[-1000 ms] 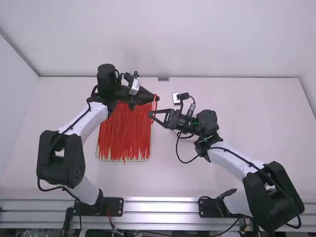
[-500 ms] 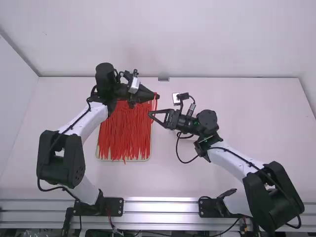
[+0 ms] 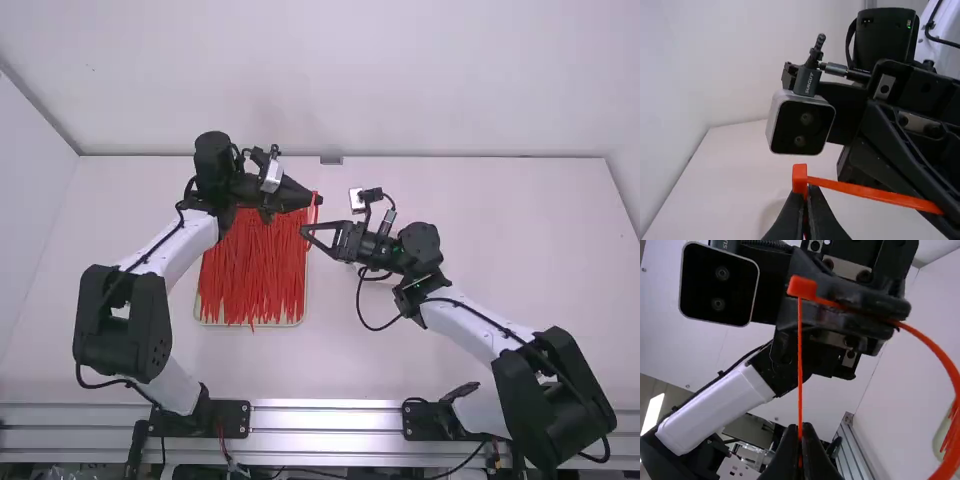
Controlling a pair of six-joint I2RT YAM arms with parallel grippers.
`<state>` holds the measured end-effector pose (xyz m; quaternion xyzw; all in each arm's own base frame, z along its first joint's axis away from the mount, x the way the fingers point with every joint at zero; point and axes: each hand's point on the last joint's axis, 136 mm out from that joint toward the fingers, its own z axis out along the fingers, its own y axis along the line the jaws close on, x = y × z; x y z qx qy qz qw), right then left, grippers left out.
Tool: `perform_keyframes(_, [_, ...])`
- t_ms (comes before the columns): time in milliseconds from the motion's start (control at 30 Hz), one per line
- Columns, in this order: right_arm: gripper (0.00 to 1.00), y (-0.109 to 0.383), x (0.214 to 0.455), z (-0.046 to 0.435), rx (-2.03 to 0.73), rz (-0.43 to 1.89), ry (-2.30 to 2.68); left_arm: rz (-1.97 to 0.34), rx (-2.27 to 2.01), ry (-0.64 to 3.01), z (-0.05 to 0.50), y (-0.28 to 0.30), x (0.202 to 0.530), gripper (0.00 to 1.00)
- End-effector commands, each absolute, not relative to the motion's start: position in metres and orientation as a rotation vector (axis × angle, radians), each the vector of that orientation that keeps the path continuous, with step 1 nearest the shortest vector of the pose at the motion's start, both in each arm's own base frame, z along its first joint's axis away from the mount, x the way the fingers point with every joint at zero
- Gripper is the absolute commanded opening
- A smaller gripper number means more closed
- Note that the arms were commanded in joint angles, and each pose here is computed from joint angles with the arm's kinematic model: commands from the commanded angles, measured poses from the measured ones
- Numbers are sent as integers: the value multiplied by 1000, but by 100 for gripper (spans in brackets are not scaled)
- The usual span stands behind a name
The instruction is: Fasten the cable tie
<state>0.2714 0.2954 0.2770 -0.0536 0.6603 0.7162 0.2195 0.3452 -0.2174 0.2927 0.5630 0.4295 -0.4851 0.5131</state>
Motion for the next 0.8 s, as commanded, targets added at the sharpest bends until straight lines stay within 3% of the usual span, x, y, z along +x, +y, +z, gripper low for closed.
perform_keyframes(0, [0,296,271,274,-150,1980,1832,-1153,1383,983,303,-217,335,1])
perform_keyframes(767, [0,286,284,275,-94,1949,1810,-1177,1373,1007,293,-217,332,2])
